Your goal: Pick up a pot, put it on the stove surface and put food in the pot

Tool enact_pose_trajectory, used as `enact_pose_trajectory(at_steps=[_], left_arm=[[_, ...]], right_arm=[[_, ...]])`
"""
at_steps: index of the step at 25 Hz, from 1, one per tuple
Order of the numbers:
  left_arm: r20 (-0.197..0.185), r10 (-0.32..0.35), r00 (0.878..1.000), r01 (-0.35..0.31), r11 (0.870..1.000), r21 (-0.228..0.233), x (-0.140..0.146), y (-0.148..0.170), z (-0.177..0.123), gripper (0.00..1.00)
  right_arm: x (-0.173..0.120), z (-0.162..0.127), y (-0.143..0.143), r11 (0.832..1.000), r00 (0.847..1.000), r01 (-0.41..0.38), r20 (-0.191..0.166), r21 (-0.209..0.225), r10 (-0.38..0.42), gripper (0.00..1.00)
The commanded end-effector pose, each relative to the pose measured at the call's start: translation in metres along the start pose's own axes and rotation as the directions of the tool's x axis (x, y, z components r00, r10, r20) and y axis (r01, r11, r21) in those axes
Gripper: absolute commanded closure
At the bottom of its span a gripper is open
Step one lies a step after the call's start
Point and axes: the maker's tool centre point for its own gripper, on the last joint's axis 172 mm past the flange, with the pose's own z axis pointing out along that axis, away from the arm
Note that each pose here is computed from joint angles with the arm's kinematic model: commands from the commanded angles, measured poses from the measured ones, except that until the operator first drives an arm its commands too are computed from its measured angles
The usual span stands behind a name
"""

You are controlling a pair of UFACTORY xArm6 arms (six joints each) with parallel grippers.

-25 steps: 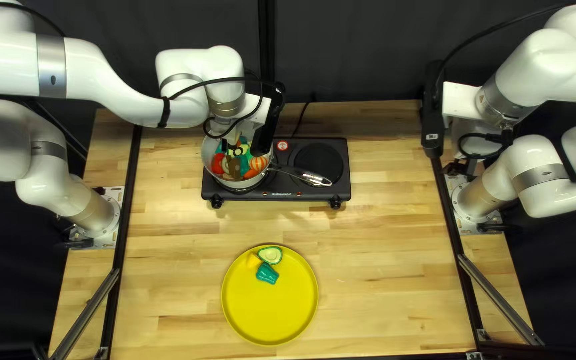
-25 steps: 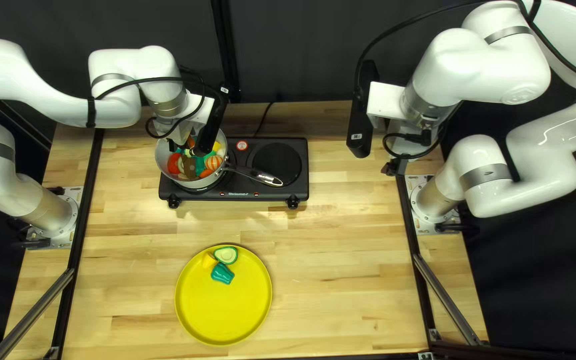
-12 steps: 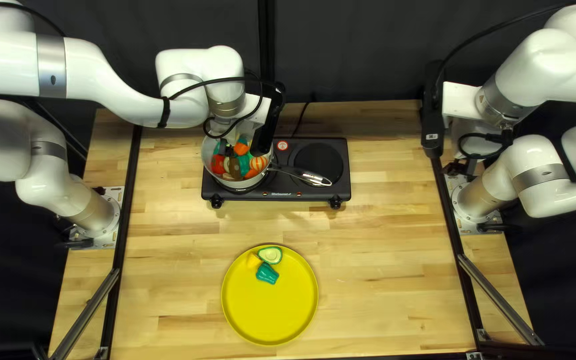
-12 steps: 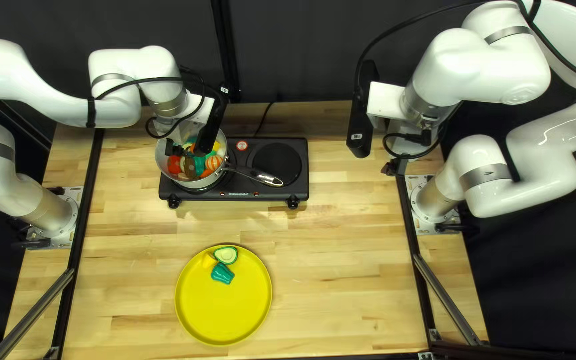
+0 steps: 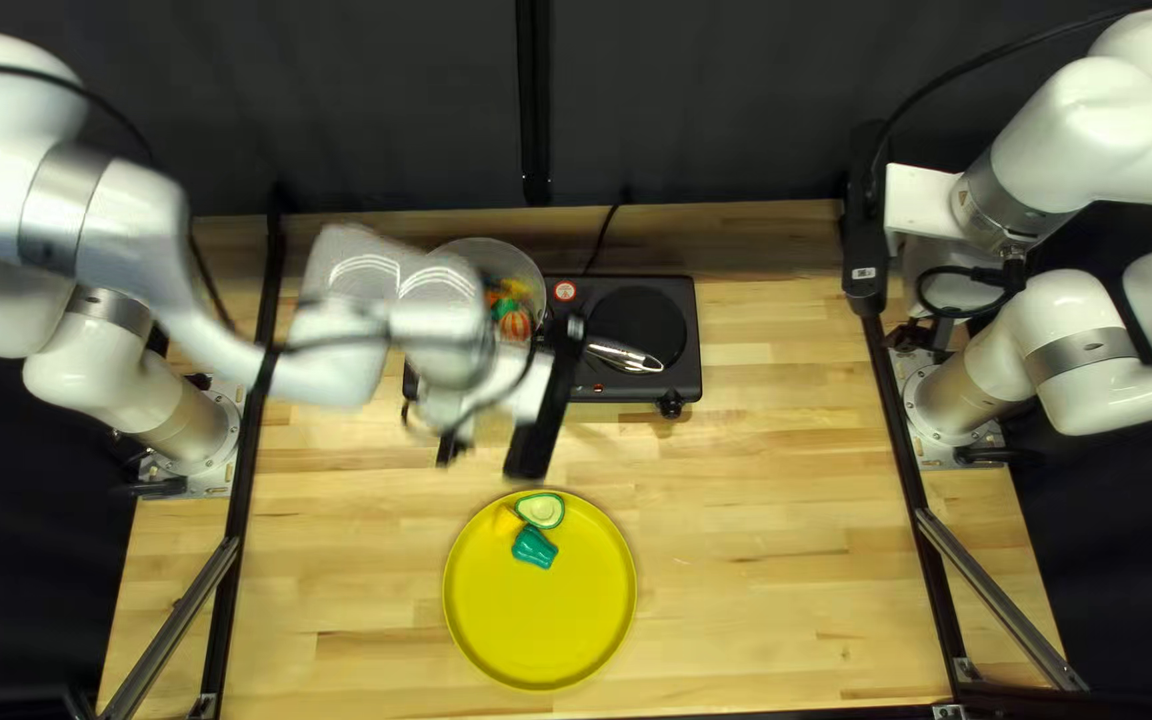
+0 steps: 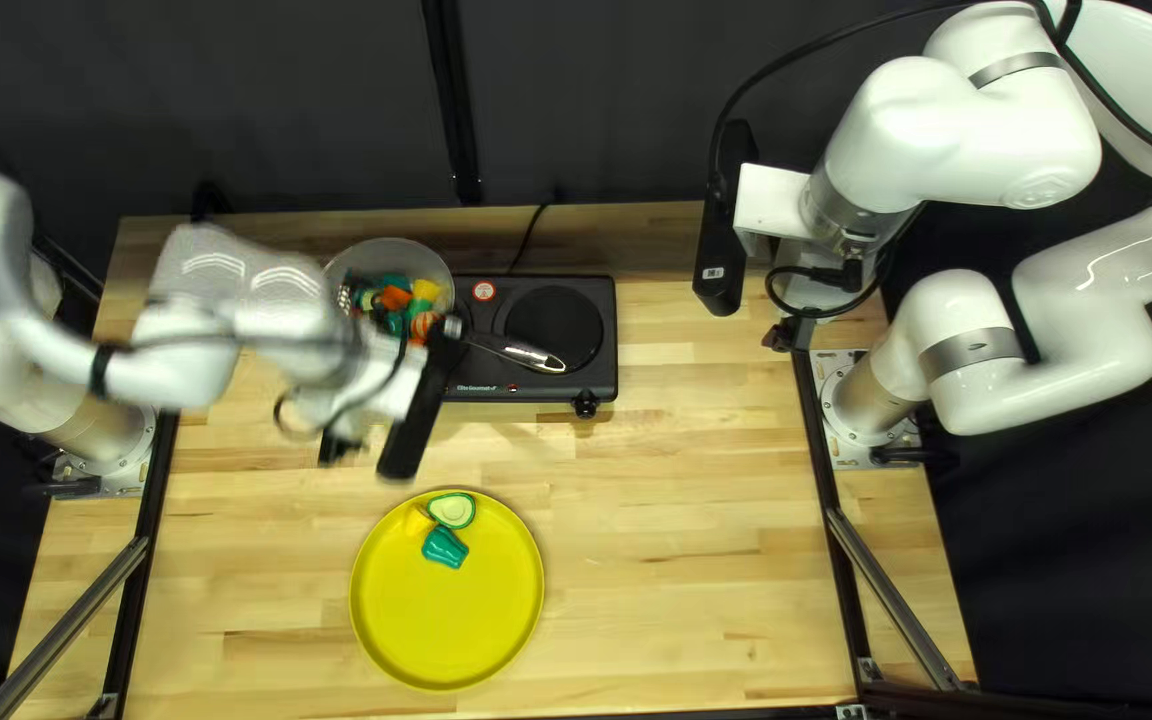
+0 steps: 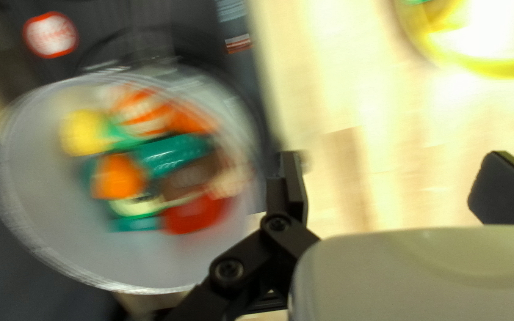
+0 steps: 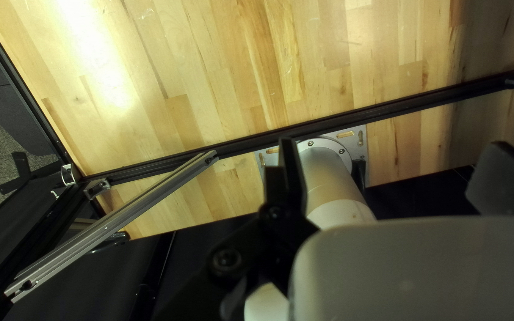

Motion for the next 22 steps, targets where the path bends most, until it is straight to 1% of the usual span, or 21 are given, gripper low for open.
enact_pose_trajectory(at_steps=[1,9,11,13,14,16,18,19,21,22], left_arm=[[-0.023,-0.003,1.0,0.004,1.0,0.004,0.009,0.023,0.004,0.0],[-0.023,-0.003,1.0,0.004,1.0,0.004,0.009,0.023,0.004,0.0],[-0.001,0.007,1.0,-0.007,1.0,-0.014,0.011,0.01,0.028,0.0],[0.002,0.04,0.999,-0.04,0.999,-0.033,0.016,0.003,0.045,0.0],[-0.001,0.073,0.997,-0.073,0.996,-0.052,0.022,0.001,0.057,0.0],[-0.009,0.123,0.992,-0.123,0.99,-0.071,0.031,-0.002,0.078,0.0],[-0.019,0.158,0.987,-0.159,0.984,-0.079,0.034,-0.006,0.091,0.0],[-0.026,0.184,0.983,-0.185,0.979,-0.08,0.034,-0.008,0.099,0.0],[-0.033,0.212,0.977,-0.214,0.974,-0.079,0.033,-0.009,0.106,0.0],[-0.037,0.233,0.972,-0.235,0.969,-0.079,0.034,-0.007,0.109,0.0]], right_arm=[[0.0,0.0,0.0,1.0,1.0,0.0,0.0,0.0,0.0,0.0],[0.0,0.0,0.0,1.0,1.0,0.0,0.0,0.0,0.0,0.0],[0.0,0.0,0.0,1.0,1.0,0.0,0.0,0.0,0.0,0.0],[0.0,0.0,0.0,1.0,1.0,0.0,0.0,0.0,0.0,0.0],[0.0,0.0,0.0,1.0,1.0,0.0,0.0,0.0,0.0,0.0],[0.0,0.0,0.0,1.0,1.0,0.0,0.0,0.0,0.0,0.0],[0.0,0.0,0.0,1.0,1.0,0.0,0.0,0.0,0.0,0.0],[0.0,0.0,0.0,1.0,1.0,0.0,0.0,0.0,0.0,0.0],[0.0,0.0,0.0,1.0,1.0,0.0,0.0,0.0,0.0,0.0],[0.0,0.0,0.0,1.0,1.0,0.0,0.0,0.0,0.0,0.0]])
